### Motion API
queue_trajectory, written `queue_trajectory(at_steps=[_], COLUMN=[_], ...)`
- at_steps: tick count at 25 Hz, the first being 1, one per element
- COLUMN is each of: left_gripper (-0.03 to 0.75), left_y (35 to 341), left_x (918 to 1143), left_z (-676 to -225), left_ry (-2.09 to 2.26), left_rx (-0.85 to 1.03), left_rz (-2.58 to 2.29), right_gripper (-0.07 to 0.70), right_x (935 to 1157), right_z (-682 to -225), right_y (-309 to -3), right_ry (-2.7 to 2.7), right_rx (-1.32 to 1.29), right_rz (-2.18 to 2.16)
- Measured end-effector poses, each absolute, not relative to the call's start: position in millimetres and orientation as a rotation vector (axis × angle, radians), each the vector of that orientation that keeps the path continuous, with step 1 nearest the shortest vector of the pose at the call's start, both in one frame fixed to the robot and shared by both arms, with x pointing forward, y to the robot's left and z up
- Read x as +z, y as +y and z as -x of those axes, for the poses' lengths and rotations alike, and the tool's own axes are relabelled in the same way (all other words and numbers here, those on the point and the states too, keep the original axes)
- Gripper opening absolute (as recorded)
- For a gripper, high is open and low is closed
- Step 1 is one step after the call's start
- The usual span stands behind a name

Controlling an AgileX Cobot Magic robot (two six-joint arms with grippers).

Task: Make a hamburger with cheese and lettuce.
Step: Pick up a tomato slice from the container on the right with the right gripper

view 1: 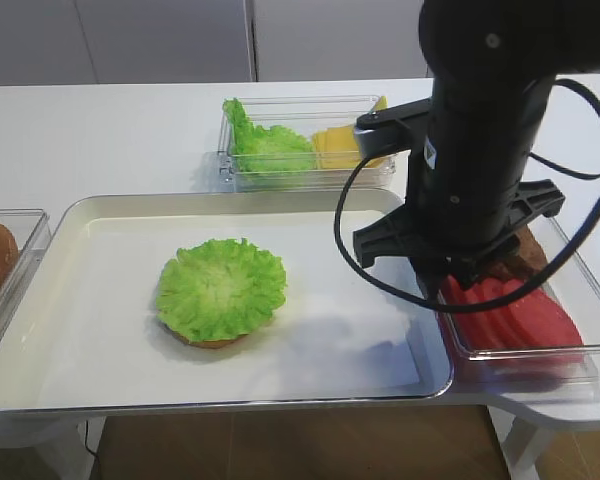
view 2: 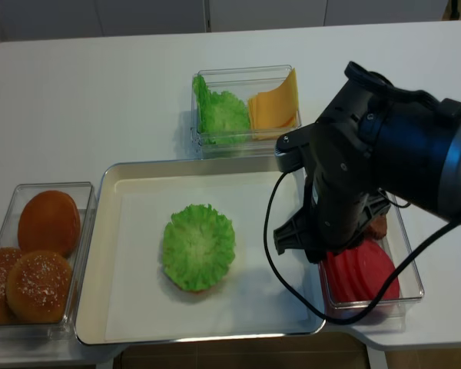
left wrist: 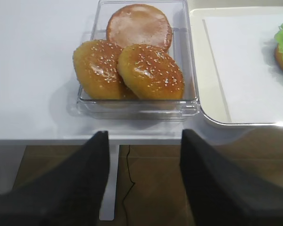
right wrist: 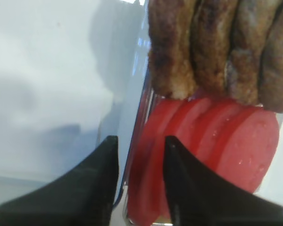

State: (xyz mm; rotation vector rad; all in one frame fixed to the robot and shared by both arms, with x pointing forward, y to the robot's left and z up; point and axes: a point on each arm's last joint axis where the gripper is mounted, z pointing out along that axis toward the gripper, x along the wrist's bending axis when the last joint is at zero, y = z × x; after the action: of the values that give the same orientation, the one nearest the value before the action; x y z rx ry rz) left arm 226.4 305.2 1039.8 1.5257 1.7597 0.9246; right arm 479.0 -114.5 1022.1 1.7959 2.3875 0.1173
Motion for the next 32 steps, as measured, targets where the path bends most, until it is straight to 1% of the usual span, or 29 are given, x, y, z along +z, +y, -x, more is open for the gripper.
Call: queue_trajectory(at_steps=[3,11,15,24,32], left_gripper=[0.362,0.362,0.362,0.362,0.362], left_y=[305.2,305.2,305.2,305.2,305.2], left_x=[1039.8,1039.8,1039.8,1039.8,1039.8], left_z=[-226.4,-226.4,-226.4,-226.4,-226.4], left_ry=[1.760,1.760,1.760,1.760,1.760], left_rx=[0.925,0.925,0.925,0.925,0.925], left_rz=[-1.526,-1.526,-1.526,-1.526,-1.526], right_gripper=[0.232,0.121,0.087,0.066,0.063], right_x=[1021.6,1021.6,1021.7,1024.7,1045.3], right_z=[-479.2,-479.5,-479.6,-481.2,-487.5], right_y=[-114.4,-114.5,-114.5,-114.7,-110.0], right_ry=[2.388,2.383,2.383,2.352,2.331], right_rx=[0.115,0.117,0.118,0.121,0.175], right_rz=[-1.796,-1.796,-1.796,-1.812,-1.812])
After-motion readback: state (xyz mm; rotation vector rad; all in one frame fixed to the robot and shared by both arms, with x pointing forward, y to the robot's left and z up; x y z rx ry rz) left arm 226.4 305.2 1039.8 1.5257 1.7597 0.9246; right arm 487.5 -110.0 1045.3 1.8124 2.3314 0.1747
